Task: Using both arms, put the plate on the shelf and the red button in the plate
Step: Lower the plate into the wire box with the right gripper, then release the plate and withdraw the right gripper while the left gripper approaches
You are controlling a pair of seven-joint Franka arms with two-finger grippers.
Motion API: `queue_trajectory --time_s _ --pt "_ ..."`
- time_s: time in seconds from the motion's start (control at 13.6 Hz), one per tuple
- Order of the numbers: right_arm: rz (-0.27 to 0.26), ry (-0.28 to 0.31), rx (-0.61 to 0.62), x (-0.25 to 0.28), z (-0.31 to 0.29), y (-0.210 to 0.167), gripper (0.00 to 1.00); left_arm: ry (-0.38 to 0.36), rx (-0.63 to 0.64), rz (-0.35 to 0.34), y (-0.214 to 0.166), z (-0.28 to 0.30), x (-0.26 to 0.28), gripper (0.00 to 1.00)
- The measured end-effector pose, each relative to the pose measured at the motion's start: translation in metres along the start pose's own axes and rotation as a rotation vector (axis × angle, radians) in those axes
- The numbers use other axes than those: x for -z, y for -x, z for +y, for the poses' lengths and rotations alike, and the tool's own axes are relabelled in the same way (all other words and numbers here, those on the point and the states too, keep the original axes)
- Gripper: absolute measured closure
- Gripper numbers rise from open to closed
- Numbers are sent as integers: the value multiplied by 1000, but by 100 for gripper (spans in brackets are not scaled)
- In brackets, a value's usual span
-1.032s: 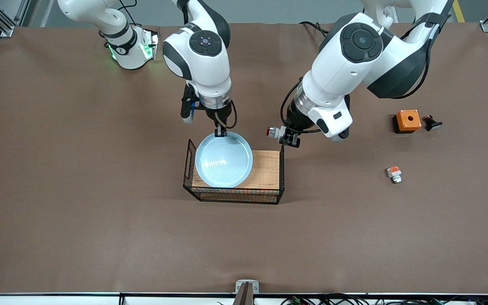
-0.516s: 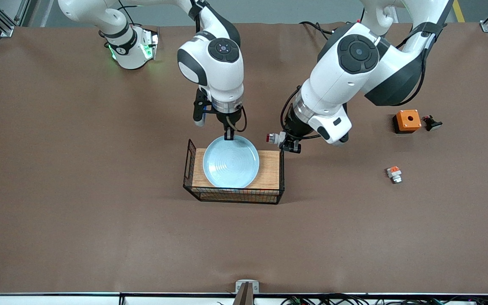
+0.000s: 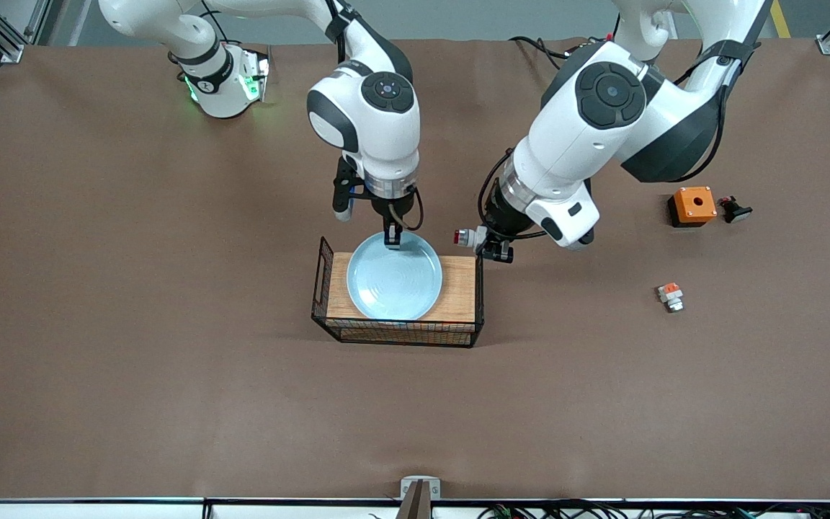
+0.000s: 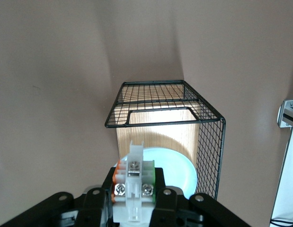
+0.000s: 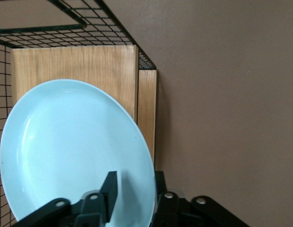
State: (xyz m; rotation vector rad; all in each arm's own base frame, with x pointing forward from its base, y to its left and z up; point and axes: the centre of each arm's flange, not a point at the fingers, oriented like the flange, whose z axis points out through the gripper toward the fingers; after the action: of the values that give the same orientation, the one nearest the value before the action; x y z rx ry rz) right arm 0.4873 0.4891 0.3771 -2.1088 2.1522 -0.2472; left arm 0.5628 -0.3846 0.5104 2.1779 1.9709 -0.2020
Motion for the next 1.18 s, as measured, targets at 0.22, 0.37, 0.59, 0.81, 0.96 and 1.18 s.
queue_trajectory --time_s 0.22,0.37,0.59,0.81,0.96,1.18 --pt "1 -16 -13 22 -16 -2 22 0 1 0 0 0 0 66" --pt "8 -16 25 37 -22 -1 1 2 0 2 -1 0 0 66" --pt "14 37 204 46 -26 -7 0 -1 -4 2 1 0 -1 66" --pt "-9 123 436 71 -59 -49 0 -20 -4 4 13 -6 -14 66" --pt "-12 172 600 91 -86 -98 0 -30 -5 20 22 -10 -27 66" --pt "-39 227 844 118 -118 -178 0 -14 8 62 43 -16 -45 66"
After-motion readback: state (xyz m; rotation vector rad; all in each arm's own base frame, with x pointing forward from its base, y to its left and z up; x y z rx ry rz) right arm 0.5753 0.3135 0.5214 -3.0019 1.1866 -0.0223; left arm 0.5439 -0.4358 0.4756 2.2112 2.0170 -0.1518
